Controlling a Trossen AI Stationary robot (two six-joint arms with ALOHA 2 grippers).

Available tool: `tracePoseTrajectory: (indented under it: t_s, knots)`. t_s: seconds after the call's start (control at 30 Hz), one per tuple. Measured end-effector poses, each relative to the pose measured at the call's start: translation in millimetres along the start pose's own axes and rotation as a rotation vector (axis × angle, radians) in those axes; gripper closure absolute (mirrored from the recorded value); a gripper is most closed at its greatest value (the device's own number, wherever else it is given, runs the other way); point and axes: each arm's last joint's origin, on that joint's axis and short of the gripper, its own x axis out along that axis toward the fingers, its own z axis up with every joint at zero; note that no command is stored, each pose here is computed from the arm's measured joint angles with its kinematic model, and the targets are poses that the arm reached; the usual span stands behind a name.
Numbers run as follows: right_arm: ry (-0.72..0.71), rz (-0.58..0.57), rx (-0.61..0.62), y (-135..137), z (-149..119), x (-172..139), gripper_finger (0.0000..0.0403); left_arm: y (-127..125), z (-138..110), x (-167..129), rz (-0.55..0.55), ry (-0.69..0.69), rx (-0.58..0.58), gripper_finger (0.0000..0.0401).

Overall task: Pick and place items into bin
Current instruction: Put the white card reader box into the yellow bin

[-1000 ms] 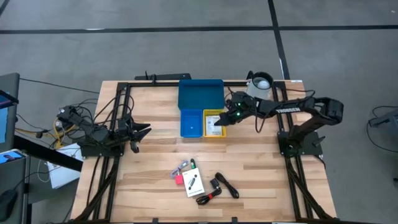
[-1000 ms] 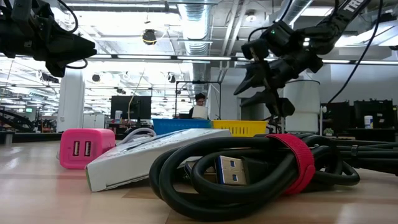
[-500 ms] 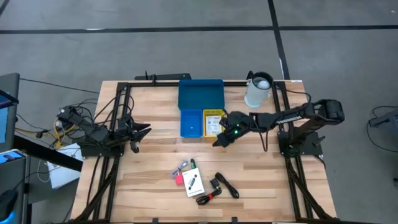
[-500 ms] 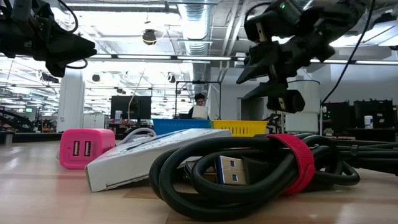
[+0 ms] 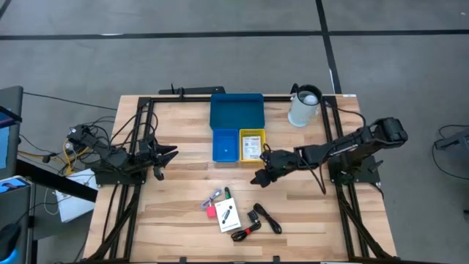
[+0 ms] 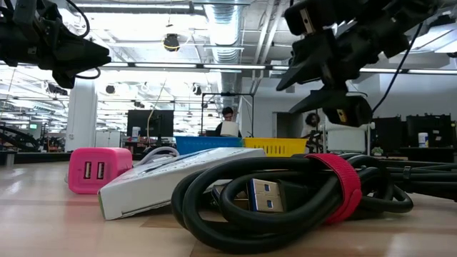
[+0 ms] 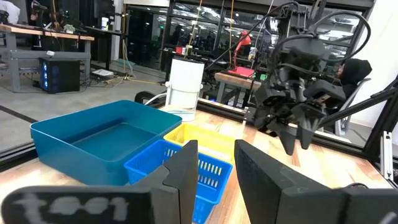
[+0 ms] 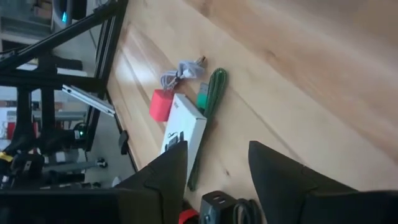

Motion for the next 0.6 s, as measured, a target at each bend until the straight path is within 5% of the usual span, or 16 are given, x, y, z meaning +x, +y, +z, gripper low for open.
tracePoseTrajectory:
  t_s: [0.6]
  knots:
    - [0.004,-0.003,0.02,7,-17,2,0.0179,0,0,0,0.0,0.0,0.0,0.0306]
